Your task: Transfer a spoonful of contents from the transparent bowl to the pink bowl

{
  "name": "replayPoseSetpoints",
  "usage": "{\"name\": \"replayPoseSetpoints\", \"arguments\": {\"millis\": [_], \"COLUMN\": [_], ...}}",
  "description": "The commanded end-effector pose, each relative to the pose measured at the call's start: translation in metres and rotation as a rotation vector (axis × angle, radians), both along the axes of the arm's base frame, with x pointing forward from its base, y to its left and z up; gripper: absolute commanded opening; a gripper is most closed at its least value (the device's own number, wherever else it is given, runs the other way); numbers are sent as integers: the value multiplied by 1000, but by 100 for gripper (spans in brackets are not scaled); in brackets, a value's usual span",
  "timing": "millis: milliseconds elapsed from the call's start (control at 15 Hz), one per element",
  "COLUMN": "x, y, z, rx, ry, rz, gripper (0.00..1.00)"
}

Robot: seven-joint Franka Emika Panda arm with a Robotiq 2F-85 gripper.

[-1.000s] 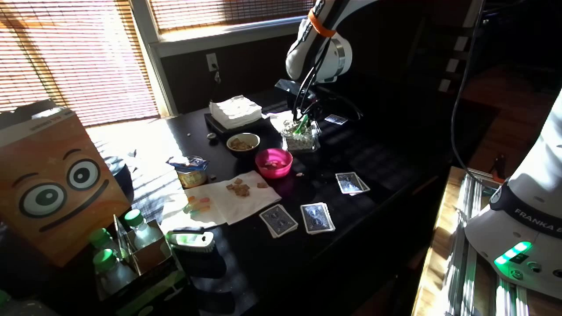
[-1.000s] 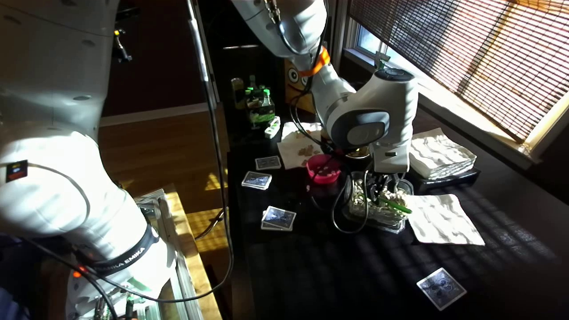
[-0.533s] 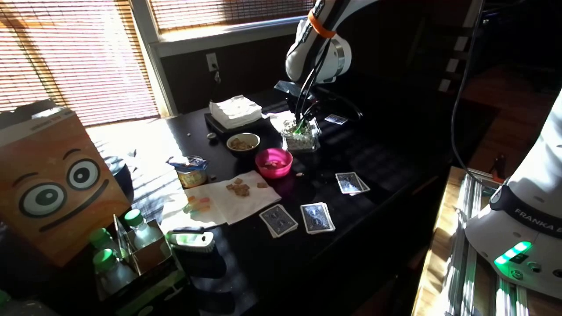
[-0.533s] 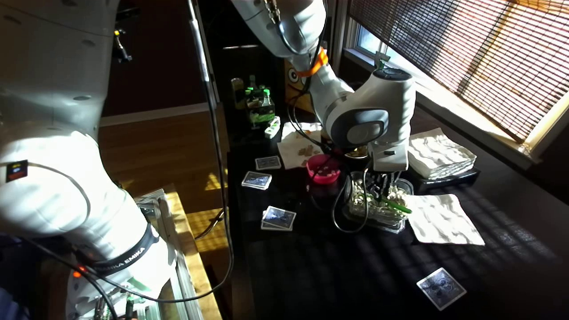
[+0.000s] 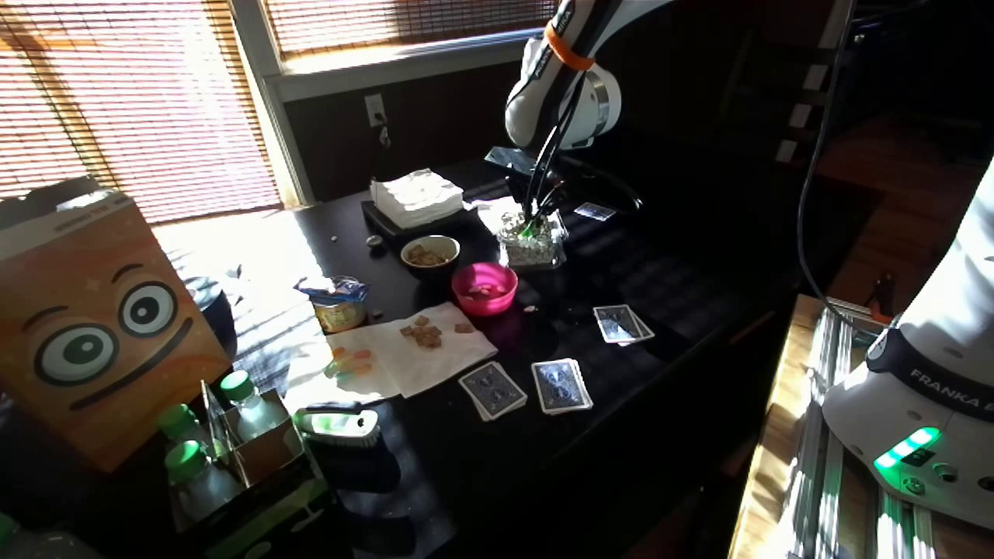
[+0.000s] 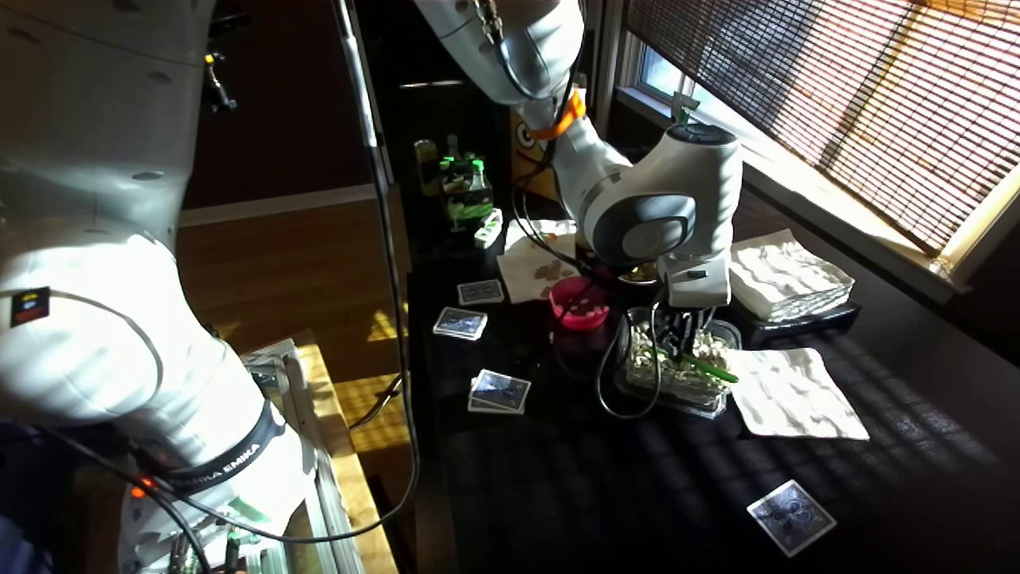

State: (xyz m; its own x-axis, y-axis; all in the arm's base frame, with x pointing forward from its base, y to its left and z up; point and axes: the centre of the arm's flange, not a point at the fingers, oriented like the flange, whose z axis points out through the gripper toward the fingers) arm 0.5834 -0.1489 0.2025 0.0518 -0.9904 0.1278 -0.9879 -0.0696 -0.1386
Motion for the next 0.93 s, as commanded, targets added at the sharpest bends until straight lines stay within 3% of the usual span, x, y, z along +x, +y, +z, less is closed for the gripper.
{"name": "replayPoseSetpoints", "arguments": {"millis": [0, 133, 533, 867], "x": [1, 2, 4, 7], "y": [2, 2, 3, 4], "z": [2, 1, -4, -7], "rx": [-17, -24, -44, -53], "ry": [19, 21, 24, 24], "rz": [21, 27, 60, 75], "gripper": [58, 69, 60, 63]}}
